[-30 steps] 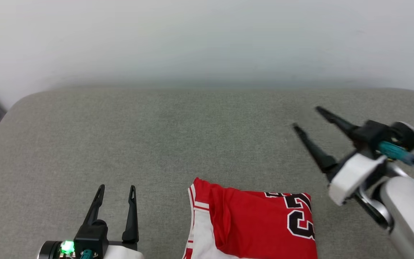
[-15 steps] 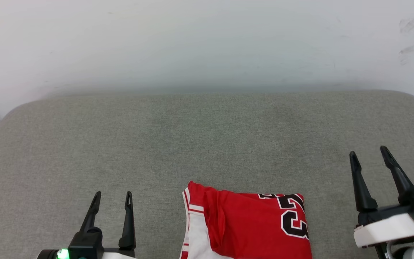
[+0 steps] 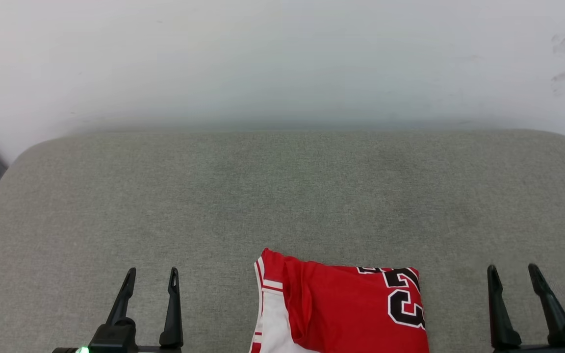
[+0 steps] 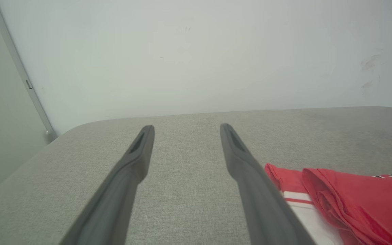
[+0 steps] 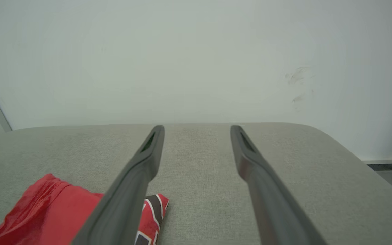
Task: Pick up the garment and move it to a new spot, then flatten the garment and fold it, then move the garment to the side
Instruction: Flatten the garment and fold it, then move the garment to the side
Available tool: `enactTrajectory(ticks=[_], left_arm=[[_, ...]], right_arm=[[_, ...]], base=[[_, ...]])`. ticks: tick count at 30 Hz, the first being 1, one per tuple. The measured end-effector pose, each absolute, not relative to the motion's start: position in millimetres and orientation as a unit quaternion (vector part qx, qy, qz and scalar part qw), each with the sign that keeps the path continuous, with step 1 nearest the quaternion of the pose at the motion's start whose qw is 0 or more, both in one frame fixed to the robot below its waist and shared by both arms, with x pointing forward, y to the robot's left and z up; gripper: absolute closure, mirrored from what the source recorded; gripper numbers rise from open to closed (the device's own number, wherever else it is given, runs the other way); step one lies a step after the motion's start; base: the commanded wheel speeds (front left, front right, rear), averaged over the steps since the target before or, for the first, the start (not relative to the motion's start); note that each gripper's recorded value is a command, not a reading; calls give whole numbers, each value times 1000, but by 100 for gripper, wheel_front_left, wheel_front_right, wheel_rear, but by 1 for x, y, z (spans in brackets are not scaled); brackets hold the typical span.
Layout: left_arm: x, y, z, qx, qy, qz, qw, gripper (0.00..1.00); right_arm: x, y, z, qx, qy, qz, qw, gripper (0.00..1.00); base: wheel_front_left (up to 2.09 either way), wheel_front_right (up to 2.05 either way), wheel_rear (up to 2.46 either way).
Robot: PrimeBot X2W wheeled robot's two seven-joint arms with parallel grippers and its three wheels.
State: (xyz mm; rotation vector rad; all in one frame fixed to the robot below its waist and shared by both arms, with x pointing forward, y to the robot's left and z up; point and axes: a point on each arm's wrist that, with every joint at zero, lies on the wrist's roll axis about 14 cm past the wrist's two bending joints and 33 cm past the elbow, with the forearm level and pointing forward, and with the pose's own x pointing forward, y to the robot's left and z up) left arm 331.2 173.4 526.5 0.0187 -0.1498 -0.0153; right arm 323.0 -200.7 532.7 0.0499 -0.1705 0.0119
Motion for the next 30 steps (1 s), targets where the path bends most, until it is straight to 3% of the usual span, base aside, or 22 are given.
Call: enactTrajectory(ticks=[10, 16, 17, 23, 30], left_arm=[[329, 177, 524, 10, -71, -3, 997, 0], [329, 177, 521, 10, -66, -3, 998, 0], [329, 177, 519, 10, -63, -5, 998, 0], [331, 177, 516, 10, -58, -5, 998, 0], [335, 177, 513, 10, -53, -5, 999, 0]], right_arm=[[322, -194, 526, 31, -74, 14, 997, 0], [354, -188, 585, -16, -161, 48, 986, 0], [373, -185, 602, -57, -151, 76, 984, 0], [401, -176, 570, -94, 39, 141, 985, 0], [382, -185, 505, -36, 287, 183, 940, 0]], base=[[0, 0, 0], [0, 0, 0], [0, 0, 0], [0, 0, 0], [0, 0, 0]])
